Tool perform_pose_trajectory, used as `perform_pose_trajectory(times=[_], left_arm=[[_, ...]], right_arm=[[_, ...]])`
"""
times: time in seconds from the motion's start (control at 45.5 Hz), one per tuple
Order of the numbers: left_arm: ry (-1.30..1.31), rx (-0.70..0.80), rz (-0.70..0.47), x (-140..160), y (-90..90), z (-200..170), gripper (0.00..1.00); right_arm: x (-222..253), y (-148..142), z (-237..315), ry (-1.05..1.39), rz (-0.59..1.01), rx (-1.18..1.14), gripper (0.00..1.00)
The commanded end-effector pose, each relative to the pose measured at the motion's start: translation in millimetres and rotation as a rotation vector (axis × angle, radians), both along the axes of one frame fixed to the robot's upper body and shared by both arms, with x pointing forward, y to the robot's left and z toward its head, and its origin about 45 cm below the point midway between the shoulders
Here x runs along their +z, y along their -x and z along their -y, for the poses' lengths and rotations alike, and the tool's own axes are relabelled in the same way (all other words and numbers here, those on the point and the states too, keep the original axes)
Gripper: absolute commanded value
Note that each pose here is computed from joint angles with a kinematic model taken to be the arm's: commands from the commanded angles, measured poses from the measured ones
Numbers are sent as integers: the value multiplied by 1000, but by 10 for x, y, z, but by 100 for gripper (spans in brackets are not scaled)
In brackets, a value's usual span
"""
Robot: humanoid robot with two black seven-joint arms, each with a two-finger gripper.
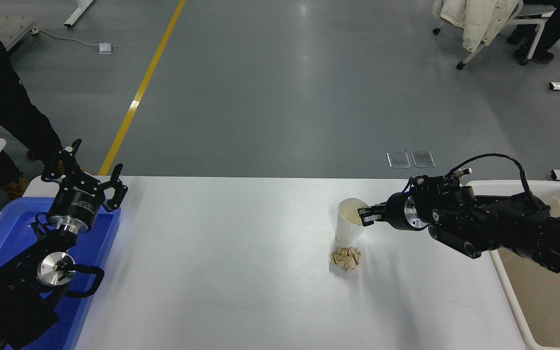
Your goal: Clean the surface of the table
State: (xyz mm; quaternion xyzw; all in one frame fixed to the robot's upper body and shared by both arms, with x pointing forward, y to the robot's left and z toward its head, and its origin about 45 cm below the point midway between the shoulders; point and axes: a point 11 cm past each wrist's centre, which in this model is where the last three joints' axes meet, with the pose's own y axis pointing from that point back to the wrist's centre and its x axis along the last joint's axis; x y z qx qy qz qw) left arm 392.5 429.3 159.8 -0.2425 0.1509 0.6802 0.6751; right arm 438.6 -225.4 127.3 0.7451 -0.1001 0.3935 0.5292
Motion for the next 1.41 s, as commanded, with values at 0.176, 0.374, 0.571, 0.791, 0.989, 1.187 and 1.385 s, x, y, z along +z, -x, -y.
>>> perform_pose_trajectory(times=[0.176, 0.374, 0.571, 0.791, 0.989, 1.187, 1.385], left_arm=[[1, 1, 0, 0, 0, -1, 100], [0, 0, 0, 0, 0, 0, 100], [0, 0, 0, 0, 0, 0, 100], [0, 0, 0, 0, 0, 0, 100], [-2, 1, 0, 3, 1, -7, 100], [1, 1, 0, 0, 0, -1, 100], [0, -1, 0, 0, 0, 1, 100]], right_arm=[[152, -69, -89, -88, 15, 9, 0], [482, -249, -129, -221, 48, -51, 0], [940, -447, 50, -349, 95, -120, 0], [1461, -627, 390, -504, 142, -237, 0], [1843, -710, 798, -628, 197, -350, 0], [2035, -752, 1343, -697, 277, -501, 0], [2211, -710, 2110, -712, 418, -702, 0]])
